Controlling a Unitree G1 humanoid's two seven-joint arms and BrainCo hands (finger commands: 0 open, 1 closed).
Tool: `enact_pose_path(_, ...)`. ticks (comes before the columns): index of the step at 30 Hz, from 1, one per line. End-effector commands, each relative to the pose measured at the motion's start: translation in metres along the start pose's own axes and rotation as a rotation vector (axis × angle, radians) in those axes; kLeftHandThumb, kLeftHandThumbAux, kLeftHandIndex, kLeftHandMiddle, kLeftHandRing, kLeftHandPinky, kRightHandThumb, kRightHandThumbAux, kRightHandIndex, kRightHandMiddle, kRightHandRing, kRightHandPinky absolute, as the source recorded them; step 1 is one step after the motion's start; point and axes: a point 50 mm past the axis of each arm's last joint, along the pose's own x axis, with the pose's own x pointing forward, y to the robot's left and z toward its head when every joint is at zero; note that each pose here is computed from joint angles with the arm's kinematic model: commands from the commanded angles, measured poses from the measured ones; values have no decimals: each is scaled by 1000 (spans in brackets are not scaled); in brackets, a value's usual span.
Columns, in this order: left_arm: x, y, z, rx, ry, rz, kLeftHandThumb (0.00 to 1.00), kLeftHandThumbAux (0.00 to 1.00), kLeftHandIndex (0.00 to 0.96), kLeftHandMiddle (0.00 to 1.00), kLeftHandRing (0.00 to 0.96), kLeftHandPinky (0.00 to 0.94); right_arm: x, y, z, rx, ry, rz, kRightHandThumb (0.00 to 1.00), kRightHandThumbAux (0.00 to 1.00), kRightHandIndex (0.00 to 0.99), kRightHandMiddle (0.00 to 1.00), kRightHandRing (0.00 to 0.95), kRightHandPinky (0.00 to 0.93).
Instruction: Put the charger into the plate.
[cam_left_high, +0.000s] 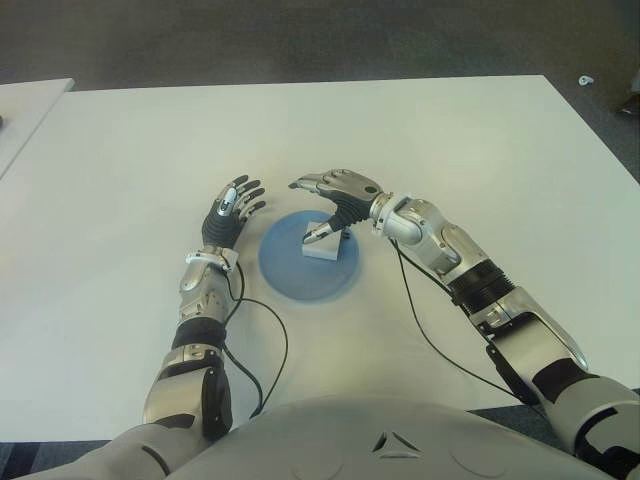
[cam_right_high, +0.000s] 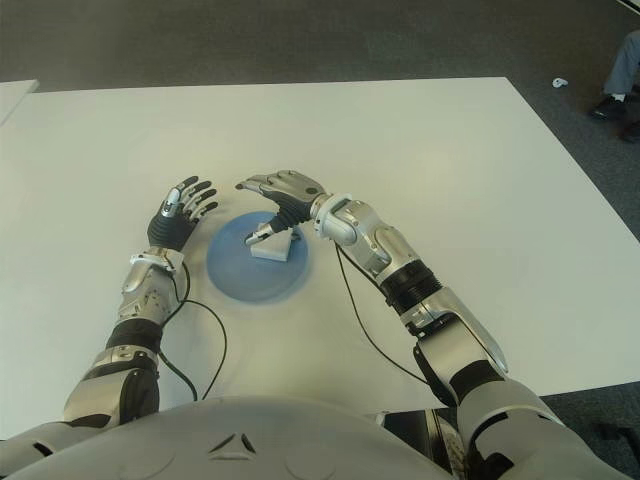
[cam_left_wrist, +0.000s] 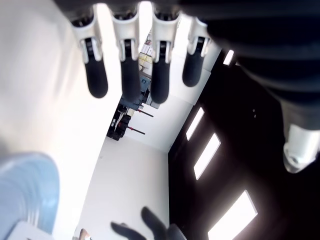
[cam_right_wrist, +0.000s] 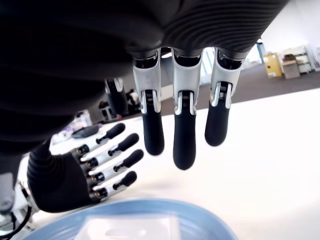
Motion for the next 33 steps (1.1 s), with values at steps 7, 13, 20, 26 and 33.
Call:
enact_pose_path(7, -14, 5, -23, -47, 100, 43, 29, 518, 223, 285, 286, 299, -4, 3, -3, -7, 2, 18, 394, 107, 0, 0, 0, 0)
enact_pose_path(13, -14, 5, -23, -43, 105, 35, 27, 513, 233, 291, 293, 315, -7, 0, -6, 39, 14, -6, 387, 101, 0, 0, 0, 0)
enact_pose_path(20, -14, 5, -22, -28, 104, 33, 13, 515, 243, 295, 294, 315, -13, -11, -15, 82, 64, -80, 398, 111, 0, 0, 0, 0)
enact_pose_path(26, -14, 5, -22, -40, 100, 34, 18, 521, 238, 277, 277, 283, -20, -24, -33, 179, 177, -295, 365, 126, 0, 0, 0, 0)
enact_pose_path(33, -14, 6, -22, -40, 98, 37, 25, 518, 232, 271, 274, 297, -34, -18, -61, 463, 371, -673, 274, 225, 0, 0, 0, 2)
